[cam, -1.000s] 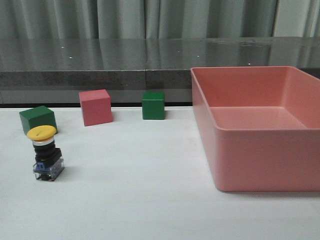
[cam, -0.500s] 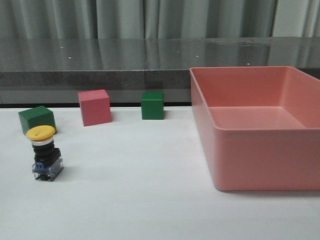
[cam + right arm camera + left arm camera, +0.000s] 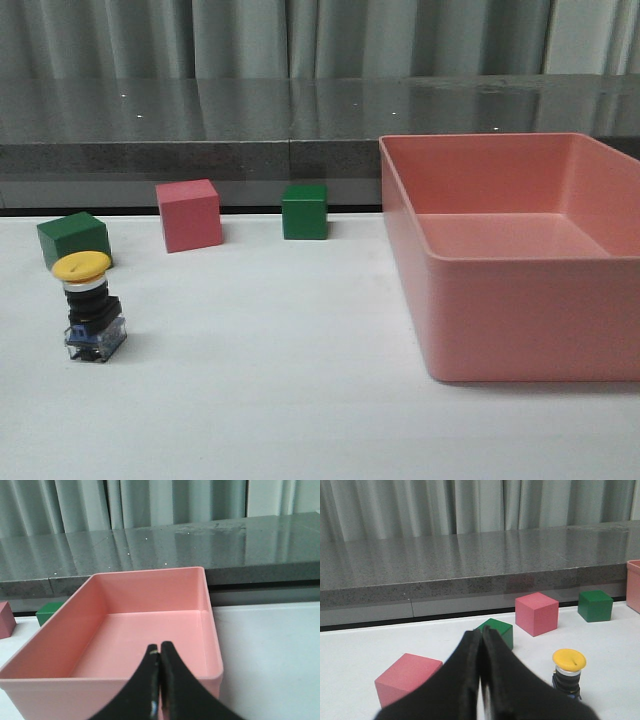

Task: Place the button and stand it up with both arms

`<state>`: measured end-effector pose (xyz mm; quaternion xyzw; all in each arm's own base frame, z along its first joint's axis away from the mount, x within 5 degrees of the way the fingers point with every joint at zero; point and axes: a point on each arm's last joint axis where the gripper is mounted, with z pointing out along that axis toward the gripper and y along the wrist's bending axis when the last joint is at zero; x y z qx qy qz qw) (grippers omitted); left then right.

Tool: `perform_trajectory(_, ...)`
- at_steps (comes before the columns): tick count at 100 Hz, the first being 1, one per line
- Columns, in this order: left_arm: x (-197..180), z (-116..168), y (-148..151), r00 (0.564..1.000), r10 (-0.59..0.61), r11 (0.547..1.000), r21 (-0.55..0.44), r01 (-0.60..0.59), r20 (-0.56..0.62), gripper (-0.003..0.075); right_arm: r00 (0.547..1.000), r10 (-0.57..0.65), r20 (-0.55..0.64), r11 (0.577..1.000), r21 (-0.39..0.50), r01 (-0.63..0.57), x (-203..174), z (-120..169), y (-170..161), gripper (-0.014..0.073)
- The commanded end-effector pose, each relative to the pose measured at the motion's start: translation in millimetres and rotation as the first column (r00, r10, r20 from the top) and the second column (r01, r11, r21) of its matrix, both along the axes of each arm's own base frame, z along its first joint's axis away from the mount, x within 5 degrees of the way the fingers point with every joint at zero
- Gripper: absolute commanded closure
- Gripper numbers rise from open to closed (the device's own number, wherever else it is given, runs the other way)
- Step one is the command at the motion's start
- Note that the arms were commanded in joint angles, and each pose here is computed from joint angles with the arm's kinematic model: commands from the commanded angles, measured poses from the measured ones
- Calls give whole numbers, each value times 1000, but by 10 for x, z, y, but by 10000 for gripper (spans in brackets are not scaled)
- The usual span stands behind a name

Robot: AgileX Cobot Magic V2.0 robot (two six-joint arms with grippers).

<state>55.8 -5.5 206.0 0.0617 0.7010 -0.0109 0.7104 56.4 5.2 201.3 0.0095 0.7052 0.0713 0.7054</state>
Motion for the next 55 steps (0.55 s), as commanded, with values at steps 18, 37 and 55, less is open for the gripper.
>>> perform_trajectory(18,-8,-61,-4,998,-4,1000,-18,5,67,740,995,-15,95,1000,7,15,-21,90,-13,657)
perform_trajectory(37,-8,-61,-4,998,-4,1000,-18,5,67,740,995,-15,95,1000,7,15,-21,90,-13,657)
perform_trajectory(55,-8,-61,-4,998,-4,1000,-18,5,67,740,995,-15,95,1000,7,15,-21,90,-13,657)
